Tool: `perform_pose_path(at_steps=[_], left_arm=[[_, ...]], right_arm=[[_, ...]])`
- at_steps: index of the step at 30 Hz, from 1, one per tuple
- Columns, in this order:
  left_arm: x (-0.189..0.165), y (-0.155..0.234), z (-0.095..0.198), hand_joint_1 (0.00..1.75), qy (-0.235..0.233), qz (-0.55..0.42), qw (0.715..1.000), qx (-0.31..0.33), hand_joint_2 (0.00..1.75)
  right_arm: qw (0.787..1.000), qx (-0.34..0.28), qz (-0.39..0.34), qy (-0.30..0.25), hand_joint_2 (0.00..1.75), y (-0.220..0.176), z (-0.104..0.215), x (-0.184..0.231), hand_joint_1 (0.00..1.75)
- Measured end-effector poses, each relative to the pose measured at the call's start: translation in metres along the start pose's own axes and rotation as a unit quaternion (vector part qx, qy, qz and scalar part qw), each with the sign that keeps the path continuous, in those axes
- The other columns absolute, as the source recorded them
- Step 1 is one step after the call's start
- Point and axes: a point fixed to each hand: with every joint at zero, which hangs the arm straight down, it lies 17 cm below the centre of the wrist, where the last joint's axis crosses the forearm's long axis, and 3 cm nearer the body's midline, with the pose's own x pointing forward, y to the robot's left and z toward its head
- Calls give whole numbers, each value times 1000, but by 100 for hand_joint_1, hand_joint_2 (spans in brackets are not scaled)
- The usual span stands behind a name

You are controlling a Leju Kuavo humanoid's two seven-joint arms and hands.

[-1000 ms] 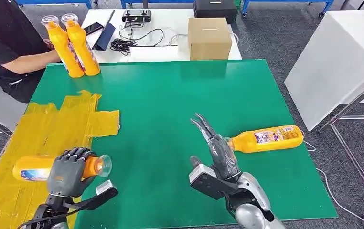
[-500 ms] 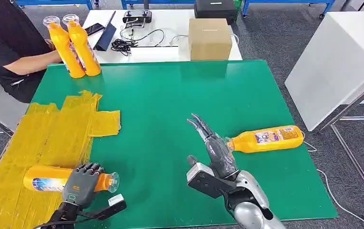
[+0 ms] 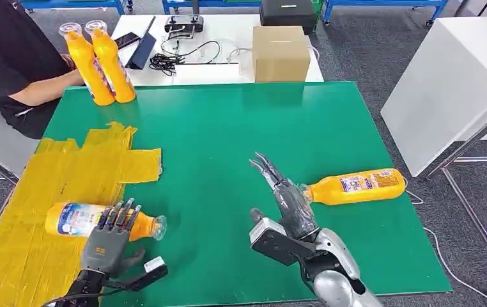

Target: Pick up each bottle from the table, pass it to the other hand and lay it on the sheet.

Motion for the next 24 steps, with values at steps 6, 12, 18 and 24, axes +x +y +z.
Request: perform_pose_path(at_steps=[6, 12, 18, 24], left_arm=[[0, -3, 2, 0, 0, 0, 1000, -3, 0], [7, 5, 8, 0, -12, 54, 998, 24, 0], [11, 46, 6, 0, -19, 147, 983, 110, 0], [6, 155, 5, 0, -24, 548, 779, 304, 0]], right_arm=[[1000, 0, 0, 0, 0, 0, 0, 0, 0], [1000, -1, 0, 1, 0, 0, 1, -1, 0], [1000, -6, 4, 5, 0, -2, 3, -4, 0], [997, -22, 64, 46, 175, -9, 30, -33, 0]])
